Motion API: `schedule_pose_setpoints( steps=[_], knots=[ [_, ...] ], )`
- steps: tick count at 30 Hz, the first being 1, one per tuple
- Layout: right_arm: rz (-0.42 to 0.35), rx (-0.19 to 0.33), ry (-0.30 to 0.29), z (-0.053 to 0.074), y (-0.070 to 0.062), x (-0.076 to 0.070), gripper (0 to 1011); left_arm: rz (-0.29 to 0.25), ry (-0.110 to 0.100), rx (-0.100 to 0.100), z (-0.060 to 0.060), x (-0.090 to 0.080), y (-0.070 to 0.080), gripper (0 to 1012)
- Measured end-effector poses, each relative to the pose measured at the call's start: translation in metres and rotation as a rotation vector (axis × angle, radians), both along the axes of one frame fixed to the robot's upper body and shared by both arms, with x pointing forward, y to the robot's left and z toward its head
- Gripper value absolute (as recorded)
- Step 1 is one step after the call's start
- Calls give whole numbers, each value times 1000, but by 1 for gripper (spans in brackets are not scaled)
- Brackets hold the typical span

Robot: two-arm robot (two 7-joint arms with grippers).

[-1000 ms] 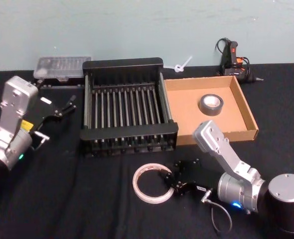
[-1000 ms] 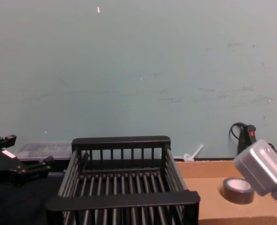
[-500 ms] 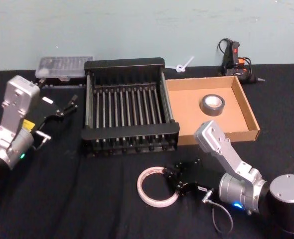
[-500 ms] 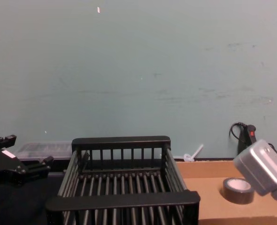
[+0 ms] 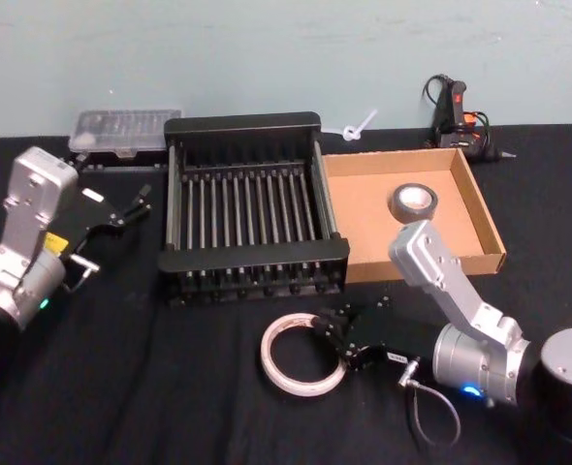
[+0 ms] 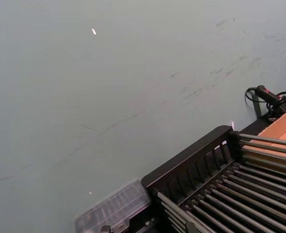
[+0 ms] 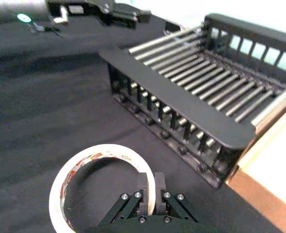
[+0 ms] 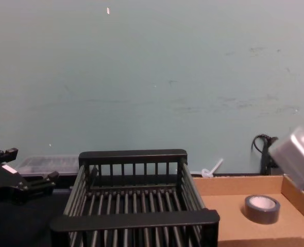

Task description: Pick up the white tape and place it into the black box , Pick up the silver tape and place it into the brown box.

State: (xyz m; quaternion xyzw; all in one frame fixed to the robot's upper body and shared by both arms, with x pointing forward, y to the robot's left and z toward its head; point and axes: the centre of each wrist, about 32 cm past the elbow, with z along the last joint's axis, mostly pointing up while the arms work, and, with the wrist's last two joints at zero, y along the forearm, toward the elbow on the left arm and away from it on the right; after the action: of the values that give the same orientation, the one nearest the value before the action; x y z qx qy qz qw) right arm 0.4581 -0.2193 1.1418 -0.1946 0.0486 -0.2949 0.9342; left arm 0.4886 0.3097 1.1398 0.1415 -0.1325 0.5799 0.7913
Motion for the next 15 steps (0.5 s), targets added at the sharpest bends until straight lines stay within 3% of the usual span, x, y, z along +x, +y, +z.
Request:
schedule_pose_setpoints(
  steps=[15],
  knots=[
    [74,66,-91,35,-9,0,92,0,0,0,0,0,0,1001]
  ],
)
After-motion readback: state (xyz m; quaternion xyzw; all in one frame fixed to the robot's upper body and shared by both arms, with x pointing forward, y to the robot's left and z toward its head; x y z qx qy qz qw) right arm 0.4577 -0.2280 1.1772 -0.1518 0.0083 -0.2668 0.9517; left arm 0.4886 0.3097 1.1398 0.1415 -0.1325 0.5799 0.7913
